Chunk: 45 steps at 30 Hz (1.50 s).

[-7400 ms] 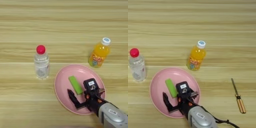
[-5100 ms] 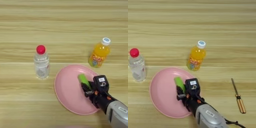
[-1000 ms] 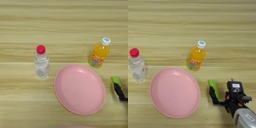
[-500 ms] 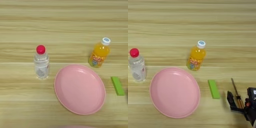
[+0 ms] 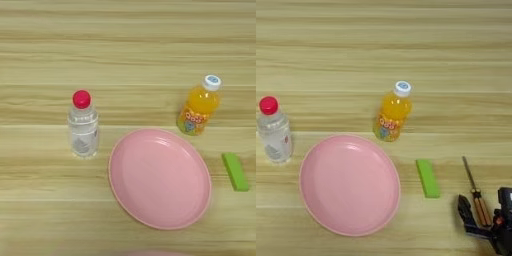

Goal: Move the objects on the table

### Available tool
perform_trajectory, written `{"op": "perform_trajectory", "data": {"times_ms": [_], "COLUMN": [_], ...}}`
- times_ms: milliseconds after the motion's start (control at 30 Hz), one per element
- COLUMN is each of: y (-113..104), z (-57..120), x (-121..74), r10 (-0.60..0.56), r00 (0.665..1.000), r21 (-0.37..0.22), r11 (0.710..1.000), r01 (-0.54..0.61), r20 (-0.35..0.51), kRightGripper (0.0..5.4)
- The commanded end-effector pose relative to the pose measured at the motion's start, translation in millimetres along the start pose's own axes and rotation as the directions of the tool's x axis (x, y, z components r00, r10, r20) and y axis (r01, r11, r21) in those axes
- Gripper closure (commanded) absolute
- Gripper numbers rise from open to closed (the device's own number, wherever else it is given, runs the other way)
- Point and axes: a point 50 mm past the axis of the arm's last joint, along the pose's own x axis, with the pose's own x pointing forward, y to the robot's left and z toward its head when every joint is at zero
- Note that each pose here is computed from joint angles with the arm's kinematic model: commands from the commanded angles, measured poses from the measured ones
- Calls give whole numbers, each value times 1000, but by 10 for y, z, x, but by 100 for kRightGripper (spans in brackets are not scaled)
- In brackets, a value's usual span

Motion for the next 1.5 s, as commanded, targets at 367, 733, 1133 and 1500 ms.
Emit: {"op": "perform_trajectory", "data": {"times_ms": [367,733,1133,1500], "y": [-78,-157,-173,-108], "z": [-34,-162,-212,-206], "x": [31,93,116,89], "r10": [-5,5,9,40], "r00": [1000,999,998,997], "r21": [32,99,97,46], "r11": [999,995,995,998], "r01": [5,-1,-4,-37], "r20": [13,-36,-54,-64], "kRightGripper": [5,5,5,74]}}
